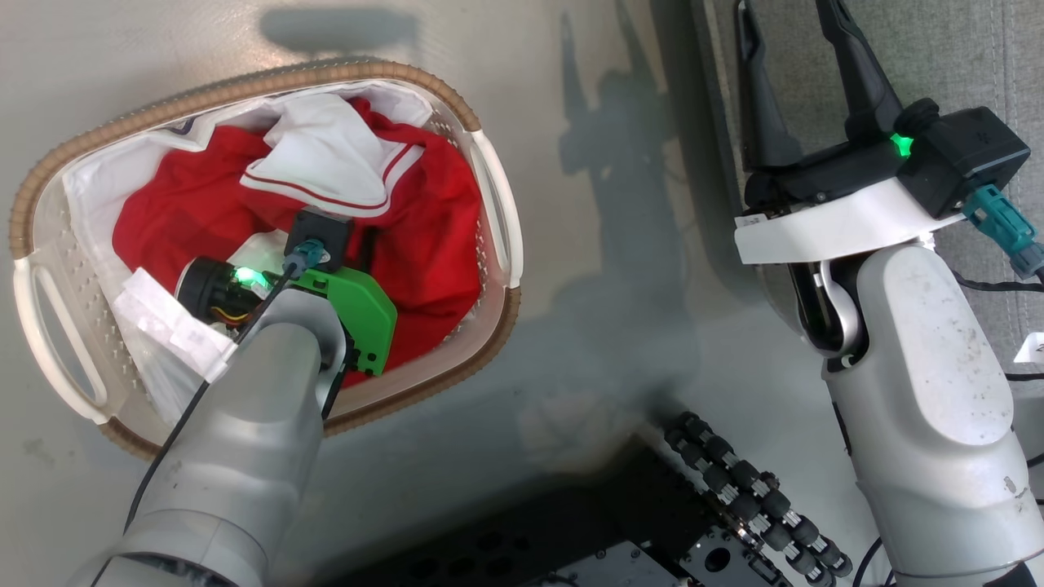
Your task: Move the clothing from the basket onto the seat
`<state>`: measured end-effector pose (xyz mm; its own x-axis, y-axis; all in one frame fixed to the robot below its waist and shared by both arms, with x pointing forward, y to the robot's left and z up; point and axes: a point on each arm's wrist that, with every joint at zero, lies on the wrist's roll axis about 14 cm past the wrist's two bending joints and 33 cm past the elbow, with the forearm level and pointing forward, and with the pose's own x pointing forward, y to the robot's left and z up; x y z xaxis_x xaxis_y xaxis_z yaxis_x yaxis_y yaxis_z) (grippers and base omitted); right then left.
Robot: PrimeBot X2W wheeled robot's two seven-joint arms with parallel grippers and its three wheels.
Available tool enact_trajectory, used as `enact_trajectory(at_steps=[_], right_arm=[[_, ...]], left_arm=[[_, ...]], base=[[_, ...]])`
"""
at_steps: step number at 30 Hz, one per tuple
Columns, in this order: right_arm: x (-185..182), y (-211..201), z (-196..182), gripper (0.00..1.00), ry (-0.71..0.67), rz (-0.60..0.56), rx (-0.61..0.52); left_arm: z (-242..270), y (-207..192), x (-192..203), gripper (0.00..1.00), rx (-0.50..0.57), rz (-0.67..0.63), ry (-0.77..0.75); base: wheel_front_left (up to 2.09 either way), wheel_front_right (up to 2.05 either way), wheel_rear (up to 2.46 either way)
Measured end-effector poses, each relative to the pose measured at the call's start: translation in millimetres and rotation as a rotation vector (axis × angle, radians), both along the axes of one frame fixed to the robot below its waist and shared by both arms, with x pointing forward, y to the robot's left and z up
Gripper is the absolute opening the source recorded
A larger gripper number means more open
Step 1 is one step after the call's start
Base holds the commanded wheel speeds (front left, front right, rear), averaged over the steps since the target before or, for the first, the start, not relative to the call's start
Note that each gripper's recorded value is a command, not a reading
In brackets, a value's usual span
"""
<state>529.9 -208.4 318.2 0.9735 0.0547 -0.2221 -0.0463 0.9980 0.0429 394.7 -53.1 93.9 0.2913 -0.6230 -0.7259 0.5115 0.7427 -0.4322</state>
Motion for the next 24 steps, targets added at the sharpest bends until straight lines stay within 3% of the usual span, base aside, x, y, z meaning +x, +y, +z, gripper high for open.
enact_trajectory(at_steps=[11,24], right_arm=[[-0.7,2.2,12.3,1.00,-0.013,0.003,0.015],[-5.3,9.5,48.9,1.00,-0.066,0.014,0.019]], left_arm=[[14.3,-3.9,10.6,0.00,-0.026,0.010,-0.026],[67.3,1.9,25.3,0.00,-0.069,0.053,-0.125]], base=[[0.00,0.00,0.00],[0.00,0.00,0.00]])
